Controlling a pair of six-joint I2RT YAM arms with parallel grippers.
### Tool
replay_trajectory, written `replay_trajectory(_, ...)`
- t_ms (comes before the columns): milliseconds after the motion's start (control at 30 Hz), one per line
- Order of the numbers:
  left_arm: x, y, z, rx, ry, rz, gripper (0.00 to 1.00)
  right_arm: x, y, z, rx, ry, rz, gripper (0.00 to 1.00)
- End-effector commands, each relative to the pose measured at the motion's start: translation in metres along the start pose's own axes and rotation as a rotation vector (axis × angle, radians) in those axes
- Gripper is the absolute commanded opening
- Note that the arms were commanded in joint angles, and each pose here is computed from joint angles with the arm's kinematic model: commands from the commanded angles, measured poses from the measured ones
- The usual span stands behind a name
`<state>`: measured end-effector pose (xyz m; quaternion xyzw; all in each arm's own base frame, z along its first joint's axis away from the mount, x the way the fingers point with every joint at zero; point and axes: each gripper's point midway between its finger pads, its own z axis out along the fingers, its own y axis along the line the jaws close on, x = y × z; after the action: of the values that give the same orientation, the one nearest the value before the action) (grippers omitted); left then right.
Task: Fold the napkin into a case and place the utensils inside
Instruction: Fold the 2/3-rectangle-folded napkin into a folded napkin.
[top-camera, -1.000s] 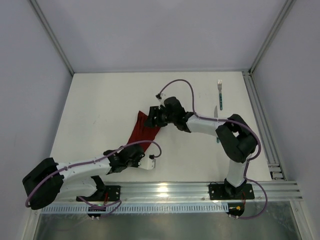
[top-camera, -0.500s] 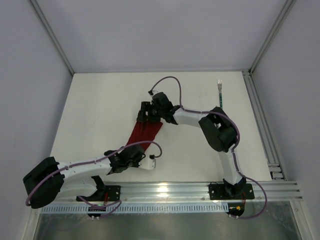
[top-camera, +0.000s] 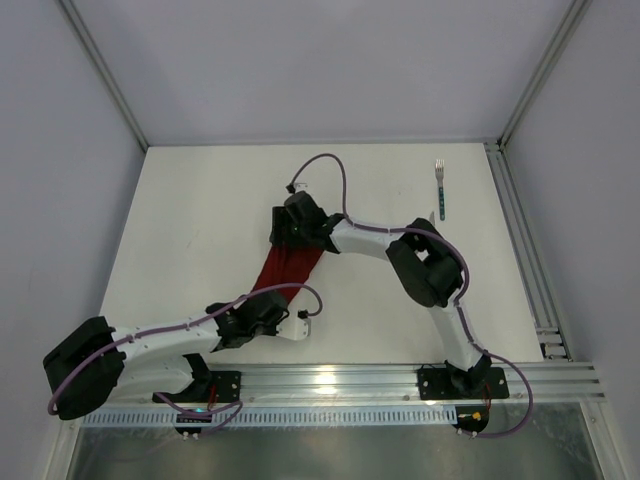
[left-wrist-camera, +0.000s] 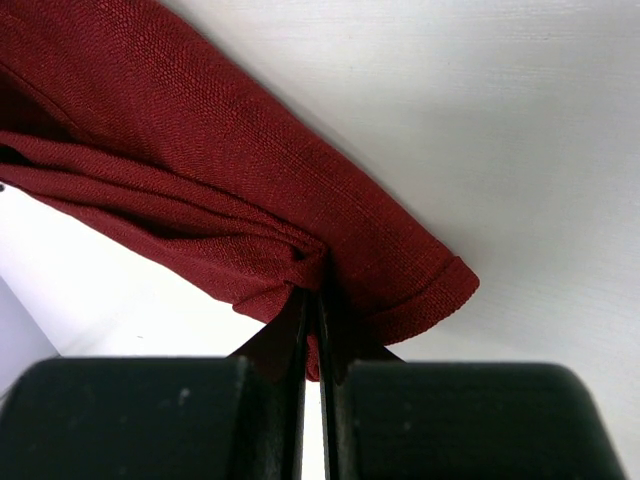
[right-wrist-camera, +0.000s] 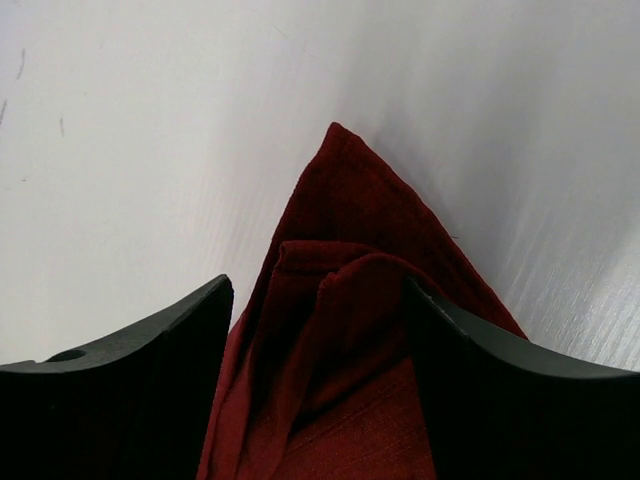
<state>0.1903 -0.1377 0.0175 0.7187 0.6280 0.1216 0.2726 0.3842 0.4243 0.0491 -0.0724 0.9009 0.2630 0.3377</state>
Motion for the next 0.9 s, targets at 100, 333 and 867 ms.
replay_trajectory(100, 0.019, -0.029, 0.001, 0.090, 0.049, -0.001, 0.03, 0.000, -0.009, 0.012, 0.102, -0.030, -0.019, 0.67)
replay_trajectory(333, 0.020, -0.029, -0.001, 0.082, 0.048, -0.015, 0.04, 0.005, -0.010, 0.007, 0.078, -0.041, -0.006, 0.28)
replay_trajectory(867, -0.016, 0.018, -0.049, -0.044, -0.188, -0.301, 0.71, 0.021, -0.007, -0.024, -0.116, -0.145, 0.176, 0.04)
